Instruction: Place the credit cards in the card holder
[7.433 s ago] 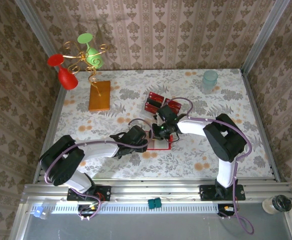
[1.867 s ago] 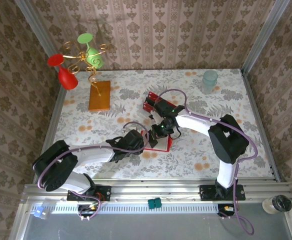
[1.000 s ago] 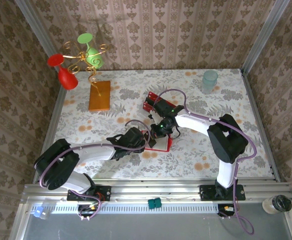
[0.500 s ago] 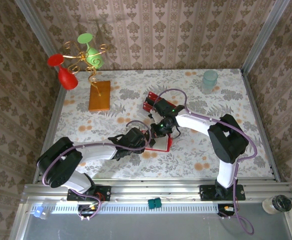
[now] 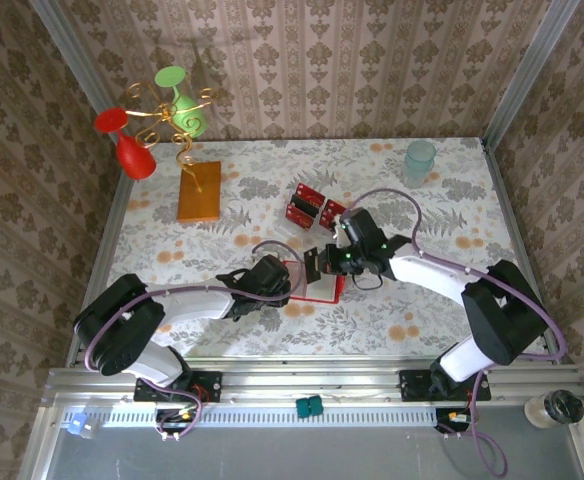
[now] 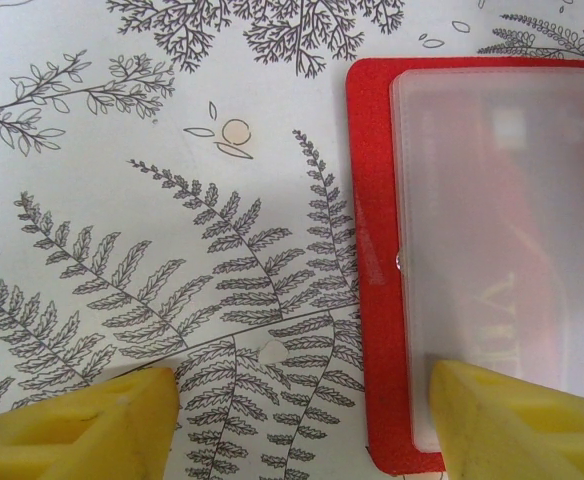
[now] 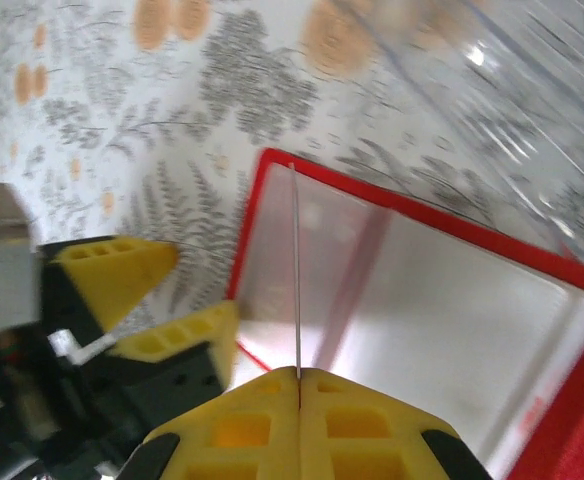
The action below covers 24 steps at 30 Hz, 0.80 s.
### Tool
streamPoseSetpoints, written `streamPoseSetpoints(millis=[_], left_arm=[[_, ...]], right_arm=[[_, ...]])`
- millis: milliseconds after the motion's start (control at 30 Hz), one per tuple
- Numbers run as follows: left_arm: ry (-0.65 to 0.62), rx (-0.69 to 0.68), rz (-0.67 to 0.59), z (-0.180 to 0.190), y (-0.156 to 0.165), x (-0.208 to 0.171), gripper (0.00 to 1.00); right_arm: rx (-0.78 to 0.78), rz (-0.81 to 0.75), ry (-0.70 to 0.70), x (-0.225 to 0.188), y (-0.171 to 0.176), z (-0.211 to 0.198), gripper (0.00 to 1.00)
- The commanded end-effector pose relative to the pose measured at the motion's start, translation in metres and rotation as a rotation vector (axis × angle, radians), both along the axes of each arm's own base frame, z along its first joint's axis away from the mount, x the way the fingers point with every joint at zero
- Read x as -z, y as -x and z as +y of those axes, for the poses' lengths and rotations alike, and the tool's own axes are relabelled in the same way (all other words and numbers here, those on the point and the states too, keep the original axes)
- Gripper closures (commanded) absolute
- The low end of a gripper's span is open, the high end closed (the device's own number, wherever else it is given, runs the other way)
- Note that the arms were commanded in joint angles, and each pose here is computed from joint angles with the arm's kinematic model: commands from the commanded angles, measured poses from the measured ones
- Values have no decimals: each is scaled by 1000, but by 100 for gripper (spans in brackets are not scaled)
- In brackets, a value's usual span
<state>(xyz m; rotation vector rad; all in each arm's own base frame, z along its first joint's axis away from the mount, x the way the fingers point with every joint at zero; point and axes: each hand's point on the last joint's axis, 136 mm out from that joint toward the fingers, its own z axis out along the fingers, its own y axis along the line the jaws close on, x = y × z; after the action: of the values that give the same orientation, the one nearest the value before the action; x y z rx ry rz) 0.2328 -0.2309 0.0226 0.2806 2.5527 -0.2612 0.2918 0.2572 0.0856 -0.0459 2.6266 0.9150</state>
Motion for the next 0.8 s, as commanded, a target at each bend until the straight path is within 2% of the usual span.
streamPoseSetpoints(millis=[0,200,767], left_arm=[[-25,-19,10,6,0,6,32],[-27,-27,10,8,1,6,32],[-35,-33,14,9,3,7,32]], right_arm=[[162,-102,-112,-17,-20,-2,100],[244,-142,-169,-7,-16,-8,100],[285,-131,-191,23,-12,-4,100]])
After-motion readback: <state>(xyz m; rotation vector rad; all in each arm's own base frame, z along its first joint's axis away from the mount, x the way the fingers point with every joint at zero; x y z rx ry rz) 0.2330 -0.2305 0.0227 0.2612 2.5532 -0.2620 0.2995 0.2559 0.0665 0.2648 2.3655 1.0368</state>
